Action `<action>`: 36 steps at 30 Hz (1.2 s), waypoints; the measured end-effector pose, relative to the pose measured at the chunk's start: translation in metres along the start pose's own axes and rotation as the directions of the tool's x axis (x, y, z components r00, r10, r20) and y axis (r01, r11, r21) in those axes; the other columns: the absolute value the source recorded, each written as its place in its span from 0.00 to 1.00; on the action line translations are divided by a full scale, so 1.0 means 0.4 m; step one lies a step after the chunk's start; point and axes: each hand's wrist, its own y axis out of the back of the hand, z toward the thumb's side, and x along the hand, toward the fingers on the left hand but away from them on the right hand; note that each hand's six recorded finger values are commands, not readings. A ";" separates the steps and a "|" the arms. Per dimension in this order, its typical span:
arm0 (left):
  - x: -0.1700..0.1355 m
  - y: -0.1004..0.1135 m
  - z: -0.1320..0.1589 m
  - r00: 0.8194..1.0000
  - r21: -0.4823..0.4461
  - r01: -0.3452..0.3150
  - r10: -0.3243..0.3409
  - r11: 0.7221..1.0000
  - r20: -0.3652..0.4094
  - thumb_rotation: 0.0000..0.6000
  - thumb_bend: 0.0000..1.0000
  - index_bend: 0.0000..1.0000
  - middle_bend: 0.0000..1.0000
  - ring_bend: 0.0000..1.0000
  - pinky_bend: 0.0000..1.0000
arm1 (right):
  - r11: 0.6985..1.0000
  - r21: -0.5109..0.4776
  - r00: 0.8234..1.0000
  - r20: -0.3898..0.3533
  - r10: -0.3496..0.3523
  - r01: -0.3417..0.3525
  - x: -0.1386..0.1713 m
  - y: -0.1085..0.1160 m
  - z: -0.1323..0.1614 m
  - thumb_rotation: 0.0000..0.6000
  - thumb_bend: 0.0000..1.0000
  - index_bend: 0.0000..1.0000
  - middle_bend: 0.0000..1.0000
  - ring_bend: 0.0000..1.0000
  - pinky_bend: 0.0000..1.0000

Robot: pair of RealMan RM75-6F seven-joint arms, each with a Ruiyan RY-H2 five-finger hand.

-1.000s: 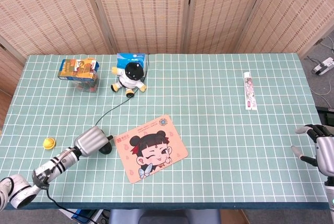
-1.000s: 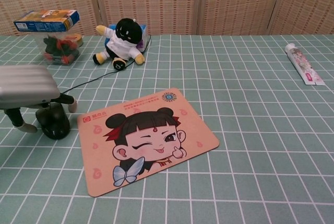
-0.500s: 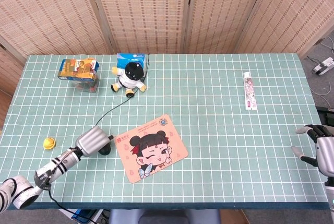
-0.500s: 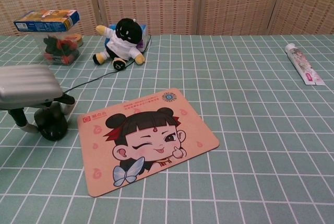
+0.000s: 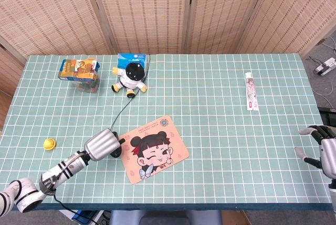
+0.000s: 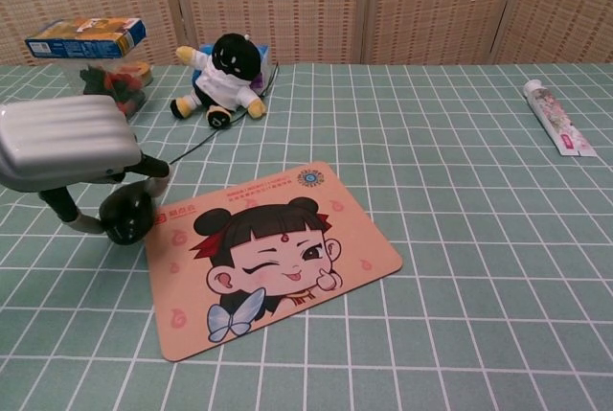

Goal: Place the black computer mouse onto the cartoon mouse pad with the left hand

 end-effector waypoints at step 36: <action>0.203 0.137 0.180 0.995 0.114 -0.050 0.040 0.992 0.089 1.00 0.14 0.51 1.00 1.00 1.00 | 0.998 -0.050 0.999 0.017 -0.043 0.044 0.023 0.055 -0.031 1.00 0.14 0.41 0.40 0.31 0.58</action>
